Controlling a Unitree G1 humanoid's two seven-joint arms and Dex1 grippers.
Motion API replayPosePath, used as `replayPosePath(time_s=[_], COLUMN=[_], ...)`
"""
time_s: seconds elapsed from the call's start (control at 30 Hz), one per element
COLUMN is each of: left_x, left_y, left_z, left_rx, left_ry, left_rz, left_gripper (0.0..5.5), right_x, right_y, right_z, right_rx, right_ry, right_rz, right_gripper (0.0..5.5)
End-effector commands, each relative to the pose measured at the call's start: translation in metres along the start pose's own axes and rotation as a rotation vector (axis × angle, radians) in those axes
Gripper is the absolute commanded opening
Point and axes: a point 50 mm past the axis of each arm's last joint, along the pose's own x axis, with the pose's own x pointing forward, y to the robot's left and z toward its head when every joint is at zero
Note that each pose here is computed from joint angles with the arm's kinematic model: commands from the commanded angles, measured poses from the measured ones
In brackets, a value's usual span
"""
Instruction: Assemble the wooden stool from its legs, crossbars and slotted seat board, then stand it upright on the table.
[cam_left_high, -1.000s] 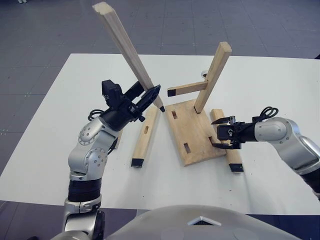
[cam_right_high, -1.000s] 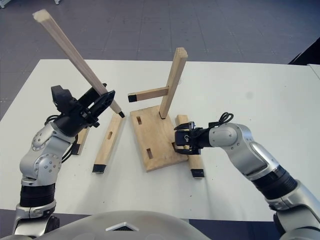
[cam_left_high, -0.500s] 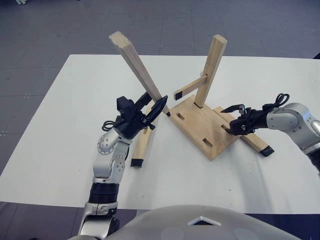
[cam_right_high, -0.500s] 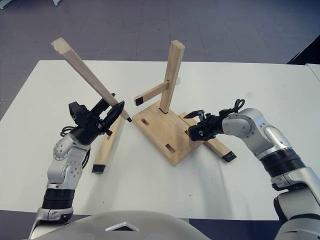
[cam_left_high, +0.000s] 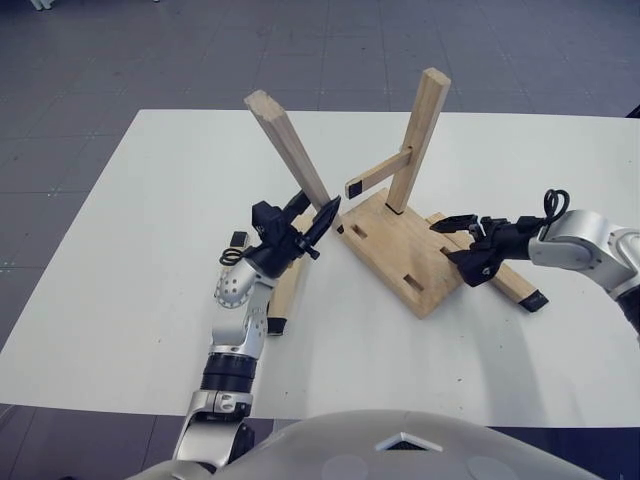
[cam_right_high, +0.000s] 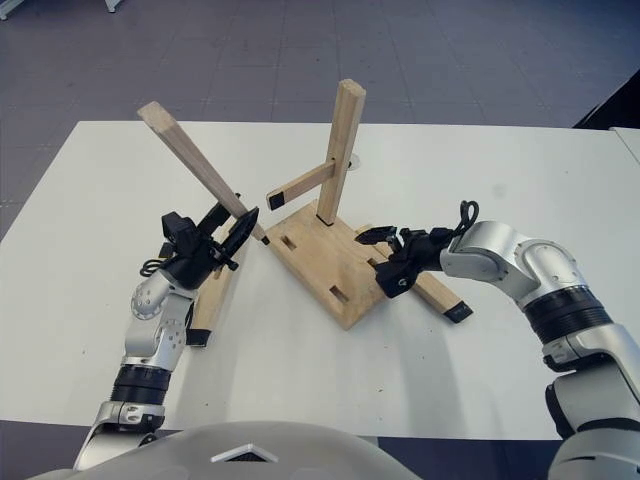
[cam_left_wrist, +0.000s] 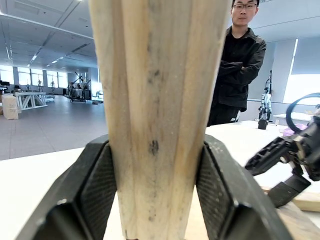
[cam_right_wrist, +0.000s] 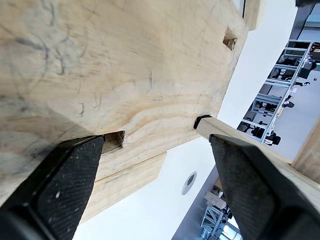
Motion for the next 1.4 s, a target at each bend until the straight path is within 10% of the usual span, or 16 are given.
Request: replayPosePath(time_s=[0.03,0.37,0.8,1.4], left_x=[0.007,0.000,0.015,-0.011], left_y=[0.003,0.005,-0.004,0.005], left_z=[0.001,0.005,0.005,0.004], left_rx=[0.008,0.009,-0.020,-0.003], left_ry=[-0.020,-0.020,-0.009,0.046], left_rz=[0.008,0.006,-0.078,-0.081], left_gripper=[2.11,2.11,2.11,2.11], right_x=[0.009,-0.026,0.060,0.086], right_y=[0.006,-0.038,-0.050,-0.046], right_z=[0.015,-0.017,-0.061,-0.031], right_rx=[0.053,0.205,0.395,0.283], right_ry=[-0.041,0.126,0.297,0.119], right_rz=[0.012,-0.174,-0.308,-0.400], right_gripper=[3.87,3.87,3.87,3.87])
